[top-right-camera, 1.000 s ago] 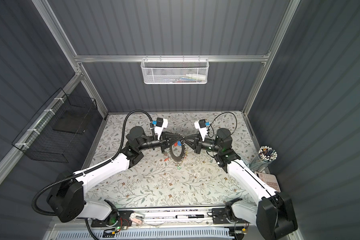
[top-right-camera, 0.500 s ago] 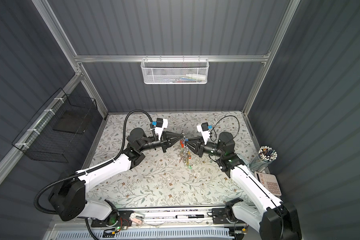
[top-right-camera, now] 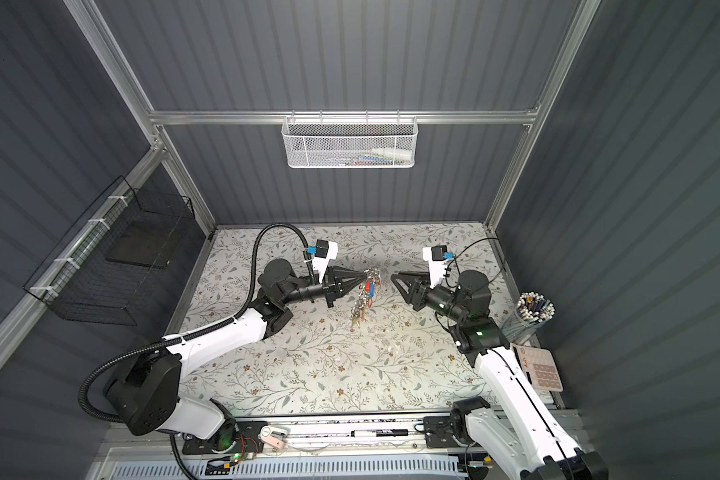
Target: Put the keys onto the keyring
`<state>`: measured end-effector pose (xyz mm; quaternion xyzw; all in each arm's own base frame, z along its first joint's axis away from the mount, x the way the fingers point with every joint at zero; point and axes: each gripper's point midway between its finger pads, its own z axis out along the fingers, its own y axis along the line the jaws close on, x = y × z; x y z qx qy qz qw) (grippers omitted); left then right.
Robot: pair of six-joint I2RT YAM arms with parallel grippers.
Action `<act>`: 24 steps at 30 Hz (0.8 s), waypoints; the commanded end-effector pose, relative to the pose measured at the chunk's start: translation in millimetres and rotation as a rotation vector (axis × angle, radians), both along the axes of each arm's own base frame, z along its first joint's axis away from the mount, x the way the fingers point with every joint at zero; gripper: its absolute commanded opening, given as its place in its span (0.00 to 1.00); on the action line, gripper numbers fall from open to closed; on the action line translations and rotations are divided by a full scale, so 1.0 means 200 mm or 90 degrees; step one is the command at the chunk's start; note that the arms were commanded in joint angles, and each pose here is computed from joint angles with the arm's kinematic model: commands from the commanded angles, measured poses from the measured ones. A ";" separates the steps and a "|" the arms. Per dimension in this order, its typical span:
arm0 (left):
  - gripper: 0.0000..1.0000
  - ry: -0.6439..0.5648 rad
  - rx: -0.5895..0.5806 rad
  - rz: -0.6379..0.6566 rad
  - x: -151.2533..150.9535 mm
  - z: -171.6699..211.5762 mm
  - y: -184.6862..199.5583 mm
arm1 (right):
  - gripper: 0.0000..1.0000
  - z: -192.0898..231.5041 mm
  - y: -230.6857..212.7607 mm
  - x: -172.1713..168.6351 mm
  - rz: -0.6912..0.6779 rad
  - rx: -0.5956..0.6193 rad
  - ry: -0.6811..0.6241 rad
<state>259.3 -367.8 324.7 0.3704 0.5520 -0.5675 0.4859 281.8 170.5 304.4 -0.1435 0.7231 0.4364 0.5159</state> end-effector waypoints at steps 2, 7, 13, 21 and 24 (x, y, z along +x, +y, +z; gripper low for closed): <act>0.00 -0.043 -0.051 -0.037 -0.07 0.11 0.02 | 0.42 0.16 0.08 -0.07 0.084 0.041 -0.053; 0.00 -0.037 -0.060 -0.054 -0.07 0.11 0.02 | 0.43 0.22 0.21 -0.13 0.167 0.041 -0.082; 0.00 -0.033 -0.061 -0.059 -0.07 0.10 0.02 | 0.41 0.23 0.29 -0.17 0.219 0.047 -0.091; 0.00 -0.031 -0.062 -0.060 -0.06 0.10 0.02 | 0.27 0.20 0.30 -0.14 0.220 0.038 -0.084; 0.00 -0.029 -0.061 -0.060 -0.06 0.09 0.02 | 0.20 0.19 0.31 -0.14 0.222 0.039 -0.081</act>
